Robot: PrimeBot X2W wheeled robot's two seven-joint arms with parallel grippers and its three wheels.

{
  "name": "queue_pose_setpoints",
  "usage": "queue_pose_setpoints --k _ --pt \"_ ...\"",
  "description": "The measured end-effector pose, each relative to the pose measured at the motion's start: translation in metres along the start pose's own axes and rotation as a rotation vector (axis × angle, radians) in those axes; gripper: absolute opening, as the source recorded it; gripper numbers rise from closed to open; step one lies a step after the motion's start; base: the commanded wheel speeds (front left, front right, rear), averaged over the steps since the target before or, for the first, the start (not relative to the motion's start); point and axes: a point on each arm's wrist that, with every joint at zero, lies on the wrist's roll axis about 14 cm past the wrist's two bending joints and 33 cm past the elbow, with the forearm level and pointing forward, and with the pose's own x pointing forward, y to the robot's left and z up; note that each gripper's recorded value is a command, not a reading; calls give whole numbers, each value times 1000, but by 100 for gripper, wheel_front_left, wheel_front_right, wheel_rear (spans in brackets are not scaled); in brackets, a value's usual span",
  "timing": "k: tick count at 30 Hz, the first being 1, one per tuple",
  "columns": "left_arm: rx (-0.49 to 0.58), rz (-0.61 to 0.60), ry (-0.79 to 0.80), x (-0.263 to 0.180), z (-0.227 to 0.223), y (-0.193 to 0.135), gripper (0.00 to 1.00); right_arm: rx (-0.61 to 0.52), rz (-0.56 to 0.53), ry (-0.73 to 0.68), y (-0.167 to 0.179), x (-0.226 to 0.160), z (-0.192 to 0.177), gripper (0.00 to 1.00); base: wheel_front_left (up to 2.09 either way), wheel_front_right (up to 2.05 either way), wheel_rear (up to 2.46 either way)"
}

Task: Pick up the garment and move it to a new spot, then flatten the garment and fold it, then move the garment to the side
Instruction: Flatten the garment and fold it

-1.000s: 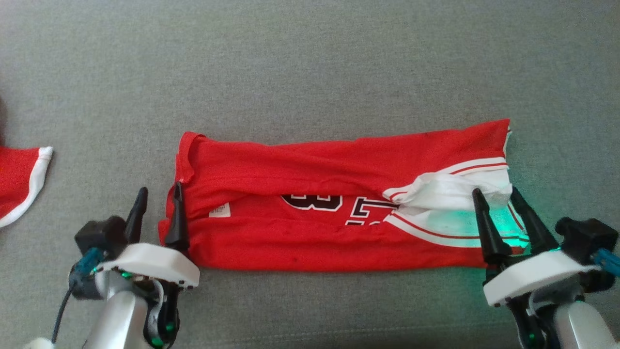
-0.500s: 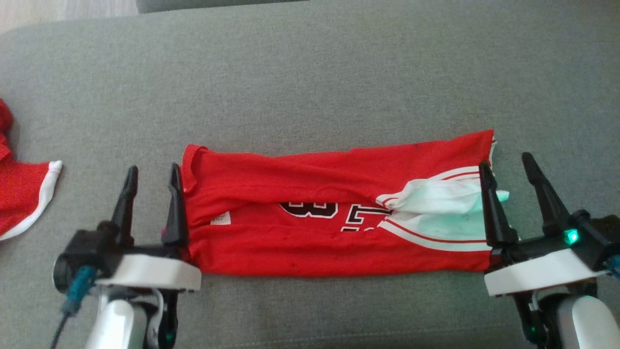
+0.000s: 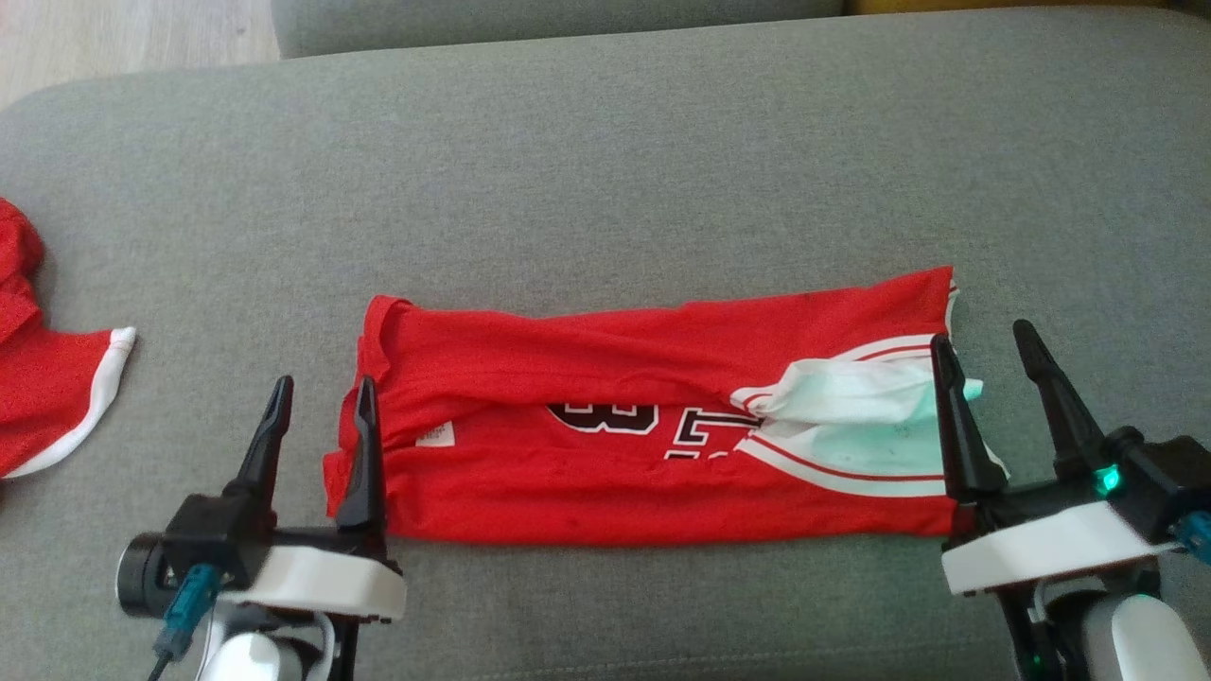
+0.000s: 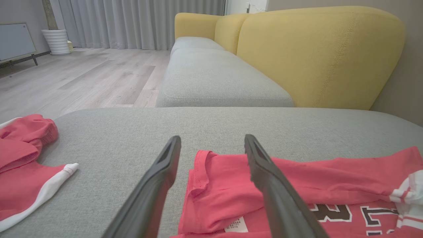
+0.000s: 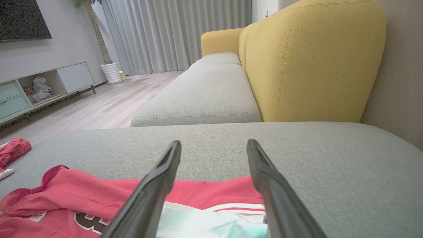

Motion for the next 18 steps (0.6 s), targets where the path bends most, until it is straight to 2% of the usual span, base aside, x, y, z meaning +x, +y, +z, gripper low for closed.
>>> queue_pose_setpoints --k 13,18 --pt "3 -17 19 1 -6 -3 100 18 -9 37 -2 1 -12 100 0 0 0" --pt "2 -24 28 2 -10 -4 100 20 -48 79 -15 0 -25 100 0 0 0"
